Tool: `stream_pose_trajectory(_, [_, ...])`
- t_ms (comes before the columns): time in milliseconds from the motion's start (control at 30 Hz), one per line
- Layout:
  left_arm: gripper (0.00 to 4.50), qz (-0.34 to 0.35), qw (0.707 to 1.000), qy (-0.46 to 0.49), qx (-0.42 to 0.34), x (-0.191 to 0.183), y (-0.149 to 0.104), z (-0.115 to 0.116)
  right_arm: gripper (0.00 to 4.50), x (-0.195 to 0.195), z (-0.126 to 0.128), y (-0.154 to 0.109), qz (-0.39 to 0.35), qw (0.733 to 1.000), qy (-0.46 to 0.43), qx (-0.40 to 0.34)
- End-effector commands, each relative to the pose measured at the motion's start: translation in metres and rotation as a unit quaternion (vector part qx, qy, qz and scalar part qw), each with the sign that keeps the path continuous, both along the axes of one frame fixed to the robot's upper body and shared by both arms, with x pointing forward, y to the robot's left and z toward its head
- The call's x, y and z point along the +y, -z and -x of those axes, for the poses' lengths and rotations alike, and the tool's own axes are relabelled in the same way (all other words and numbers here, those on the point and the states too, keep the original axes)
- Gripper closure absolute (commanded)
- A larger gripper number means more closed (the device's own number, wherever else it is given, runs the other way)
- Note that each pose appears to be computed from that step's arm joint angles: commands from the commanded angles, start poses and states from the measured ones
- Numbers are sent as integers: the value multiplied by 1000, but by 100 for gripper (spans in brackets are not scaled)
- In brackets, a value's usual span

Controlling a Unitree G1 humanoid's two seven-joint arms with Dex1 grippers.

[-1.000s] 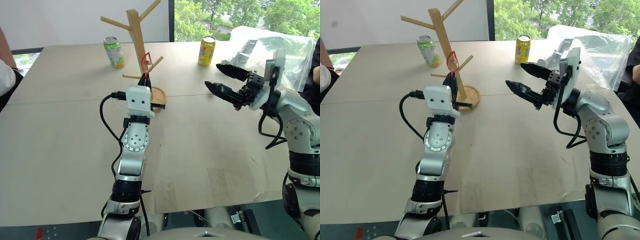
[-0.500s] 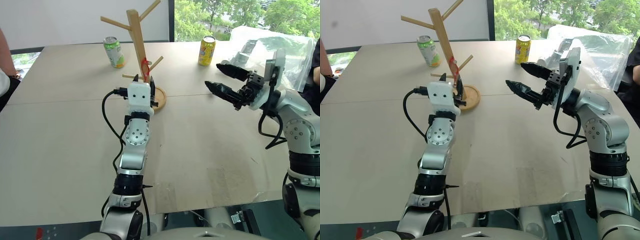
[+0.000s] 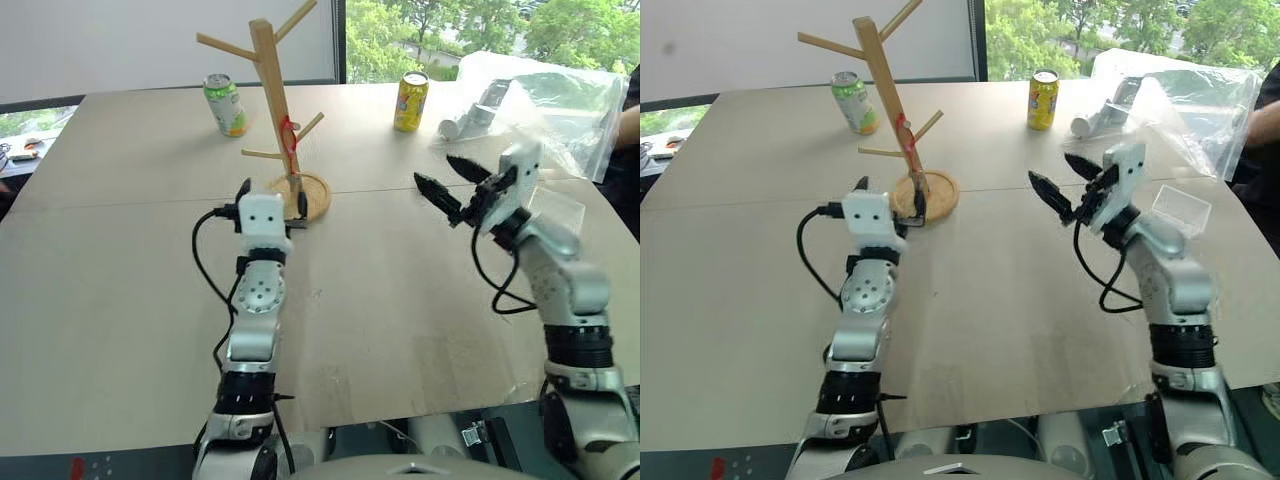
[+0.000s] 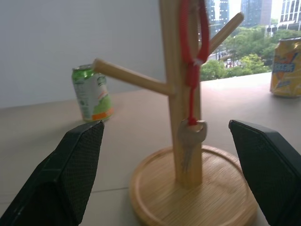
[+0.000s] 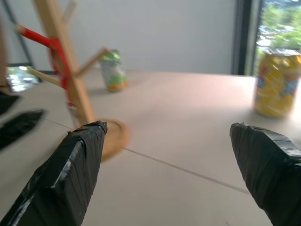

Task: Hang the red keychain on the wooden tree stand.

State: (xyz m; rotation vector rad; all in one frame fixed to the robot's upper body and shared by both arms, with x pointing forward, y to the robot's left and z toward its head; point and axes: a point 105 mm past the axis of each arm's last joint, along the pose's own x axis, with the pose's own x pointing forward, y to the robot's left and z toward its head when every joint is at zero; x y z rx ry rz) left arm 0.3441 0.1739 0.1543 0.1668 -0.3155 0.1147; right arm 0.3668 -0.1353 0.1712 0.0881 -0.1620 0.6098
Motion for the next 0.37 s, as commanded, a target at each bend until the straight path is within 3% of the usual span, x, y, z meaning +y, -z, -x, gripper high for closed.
stream_pose_trajectory(33, [7,14,1000,-26,-3,26,4,14,0,-10,-5,17,3,997,76,-20])
stream_pose_trajectory(367, [7,27,998,-36,43,54,29,35,0,-21,-12,57,10,981,195,-13])
